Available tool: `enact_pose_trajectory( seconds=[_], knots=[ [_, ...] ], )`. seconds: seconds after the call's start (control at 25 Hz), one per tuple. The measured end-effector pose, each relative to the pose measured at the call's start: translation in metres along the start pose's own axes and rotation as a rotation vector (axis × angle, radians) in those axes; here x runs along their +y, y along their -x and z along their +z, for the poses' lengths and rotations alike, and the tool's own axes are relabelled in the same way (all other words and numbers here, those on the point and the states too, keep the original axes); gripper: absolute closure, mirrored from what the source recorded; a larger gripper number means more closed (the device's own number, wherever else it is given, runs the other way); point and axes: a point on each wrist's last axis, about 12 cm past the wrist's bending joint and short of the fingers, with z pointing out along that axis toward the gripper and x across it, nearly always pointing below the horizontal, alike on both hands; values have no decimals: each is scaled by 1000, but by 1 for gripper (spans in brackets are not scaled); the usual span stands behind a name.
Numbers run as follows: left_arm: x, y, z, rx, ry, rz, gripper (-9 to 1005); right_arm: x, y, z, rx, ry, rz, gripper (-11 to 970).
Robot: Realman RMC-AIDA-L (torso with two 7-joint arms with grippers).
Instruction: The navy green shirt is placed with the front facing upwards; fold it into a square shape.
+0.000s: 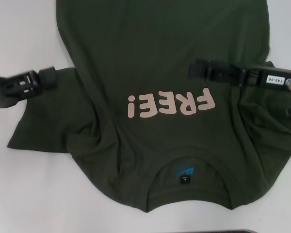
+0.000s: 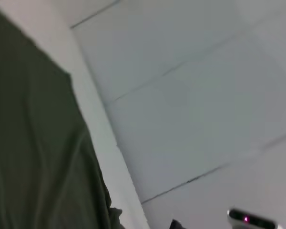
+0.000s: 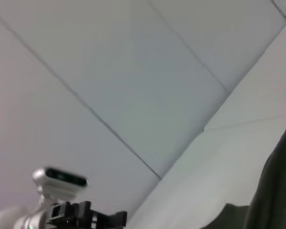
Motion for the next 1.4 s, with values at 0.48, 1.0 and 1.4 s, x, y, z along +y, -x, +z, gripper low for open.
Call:
enact_pose_trajectory(
  seconds=[0.48, 1.0, 1.4],
  knots=[
    [12, 20, -24, -7, 204, -262, 342, -6, -2, -8, 18, -55, 187, 80],
    [29, 40, -24, 14, 440, -336, 343, -8, -4, -7, 51, -70, 231, 102],
    [43, 49, -12, -59, 499, -342, 343, -8, -6, -9, 46, -76, 254, 102]
  ],
)
